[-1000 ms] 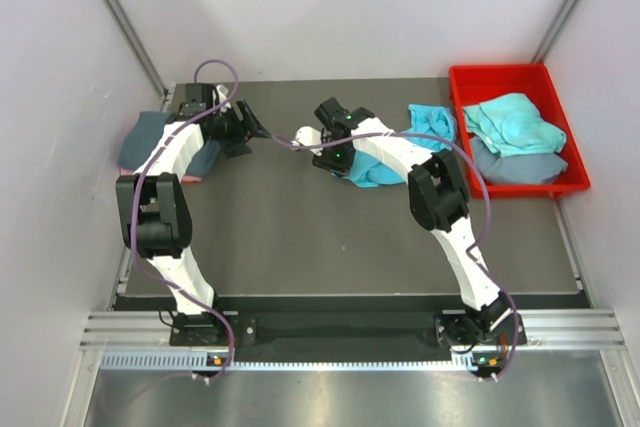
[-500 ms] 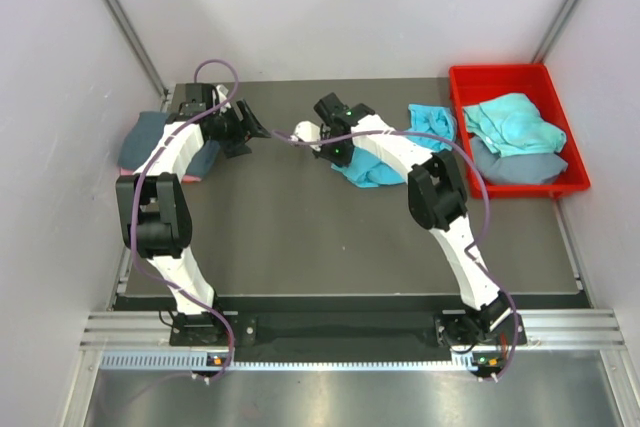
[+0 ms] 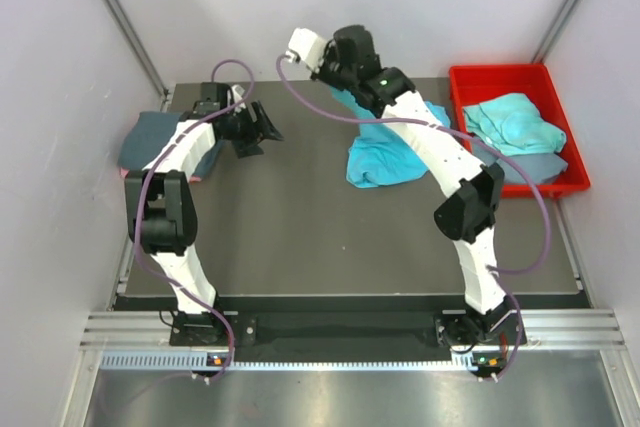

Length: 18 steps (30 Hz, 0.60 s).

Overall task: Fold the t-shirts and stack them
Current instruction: Flatten the tshirt out

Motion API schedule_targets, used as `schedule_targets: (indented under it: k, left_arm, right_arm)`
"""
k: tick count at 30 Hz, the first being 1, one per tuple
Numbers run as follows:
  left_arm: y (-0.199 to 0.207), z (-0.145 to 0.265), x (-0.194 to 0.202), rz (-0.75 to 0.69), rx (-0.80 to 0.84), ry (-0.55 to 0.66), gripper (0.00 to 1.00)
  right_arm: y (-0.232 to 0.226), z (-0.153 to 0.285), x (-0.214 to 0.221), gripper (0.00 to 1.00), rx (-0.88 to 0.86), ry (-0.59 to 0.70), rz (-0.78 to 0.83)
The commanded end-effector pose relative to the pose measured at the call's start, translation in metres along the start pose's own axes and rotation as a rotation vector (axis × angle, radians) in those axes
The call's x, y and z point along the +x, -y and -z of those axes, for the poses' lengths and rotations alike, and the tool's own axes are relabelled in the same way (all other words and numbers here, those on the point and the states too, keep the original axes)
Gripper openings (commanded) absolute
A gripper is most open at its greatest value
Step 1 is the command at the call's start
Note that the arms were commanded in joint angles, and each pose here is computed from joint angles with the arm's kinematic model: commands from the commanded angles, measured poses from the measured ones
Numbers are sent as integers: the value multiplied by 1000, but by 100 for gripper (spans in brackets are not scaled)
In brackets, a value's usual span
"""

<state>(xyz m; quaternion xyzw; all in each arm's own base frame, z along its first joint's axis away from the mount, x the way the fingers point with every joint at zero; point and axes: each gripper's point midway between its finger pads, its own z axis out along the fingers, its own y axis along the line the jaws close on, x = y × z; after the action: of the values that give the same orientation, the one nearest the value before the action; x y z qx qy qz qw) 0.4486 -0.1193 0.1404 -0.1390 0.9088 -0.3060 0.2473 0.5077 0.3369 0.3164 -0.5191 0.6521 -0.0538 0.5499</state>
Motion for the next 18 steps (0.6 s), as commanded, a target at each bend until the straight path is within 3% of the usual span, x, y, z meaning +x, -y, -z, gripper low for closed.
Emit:
schedule_targets:
  k: [1,8,18]
  left_arm:
    - [36,2,-7,-104,85,24,79]
    - [69,-19,37,-250,112,-66,80]
    - [109,-85,60,-364,156,-157,80]
  right_arm:
    - [106,83,-101,0,351,305,-4]
    - [173,141,-139,0,658,415,165]
    - [228,150,-78,0,798,254,137]
